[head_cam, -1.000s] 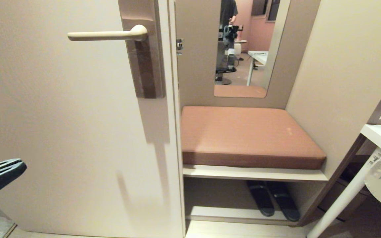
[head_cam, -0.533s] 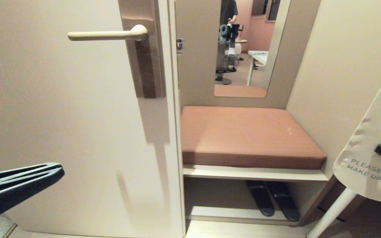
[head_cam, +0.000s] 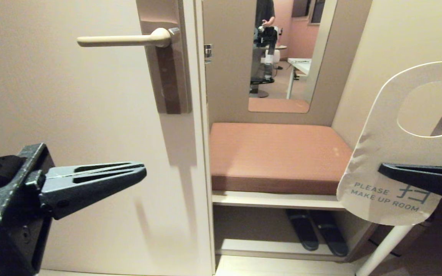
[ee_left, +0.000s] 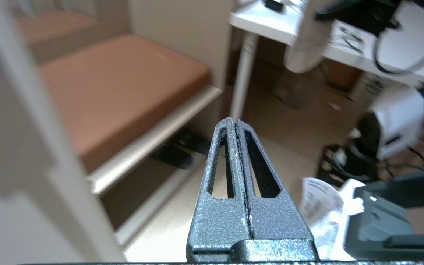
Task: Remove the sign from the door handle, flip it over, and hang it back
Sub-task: Hand it to the other hand
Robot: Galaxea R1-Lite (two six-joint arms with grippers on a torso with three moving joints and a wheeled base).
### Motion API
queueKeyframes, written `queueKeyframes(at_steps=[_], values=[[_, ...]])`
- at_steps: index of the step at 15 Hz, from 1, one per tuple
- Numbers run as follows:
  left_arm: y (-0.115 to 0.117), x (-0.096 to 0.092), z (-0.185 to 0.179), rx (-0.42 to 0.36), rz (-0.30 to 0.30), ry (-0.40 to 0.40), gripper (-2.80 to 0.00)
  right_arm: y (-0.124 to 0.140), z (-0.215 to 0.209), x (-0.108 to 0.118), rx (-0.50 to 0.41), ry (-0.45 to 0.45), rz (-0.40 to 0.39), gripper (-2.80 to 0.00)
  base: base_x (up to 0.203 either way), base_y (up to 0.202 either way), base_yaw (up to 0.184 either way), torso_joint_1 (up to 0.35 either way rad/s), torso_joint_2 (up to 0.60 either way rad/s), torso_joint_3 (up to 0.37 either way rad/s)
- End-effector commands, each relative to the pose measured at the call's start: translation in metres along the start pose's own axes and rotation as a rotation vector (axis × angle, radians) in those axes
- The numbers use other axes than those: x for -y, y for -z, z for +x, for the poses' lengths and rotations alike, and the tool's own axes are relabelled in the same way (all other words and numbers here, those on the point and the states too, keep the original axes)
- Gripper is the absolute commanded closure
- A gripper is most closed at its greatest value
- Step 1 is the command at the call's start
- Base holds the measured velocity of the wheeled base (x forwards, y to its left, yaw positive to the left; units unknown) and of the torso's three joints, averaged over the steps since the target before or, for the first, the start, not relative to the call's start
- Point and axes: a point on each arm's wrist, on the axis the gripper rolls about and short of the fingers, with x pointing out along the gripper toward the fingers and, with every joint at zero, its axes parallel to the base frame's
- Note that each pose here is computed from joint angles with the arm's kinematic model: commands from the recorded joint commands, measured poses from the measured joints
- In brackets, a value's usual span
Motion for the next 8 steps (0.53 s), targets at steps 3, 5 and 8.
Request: queueKeyframes(at_steps=[3, 5, 8], values=[[0.006, 0.002, 0.024, -0.040, -0.012, 0.071, 0.00, -0.006, 0.028, 0.014, -0.021, -0.074, 0.015, 0.00, 0.000, 0.000, 0.000, 0.000, 0.00, 0.000], [0.008, 0.001, 0.031, -0.042, -0.009, 0.082, 0.00, -0.008, 0.039, 0.023, -0.005, -0.078, -0.002, 0.00, 0.000, 0.000, 0.000, 0.000, 0.00, 0.000], [0.009, 0.004, 0.035, -0.050, -0.001, 0.106, -2.80, -0.007, 0.046, 0.028, 0.014, -0.085, -0.022, 0.00, 0.000, 0.000, 0.000, 0.000, 0.00, 0.000]])
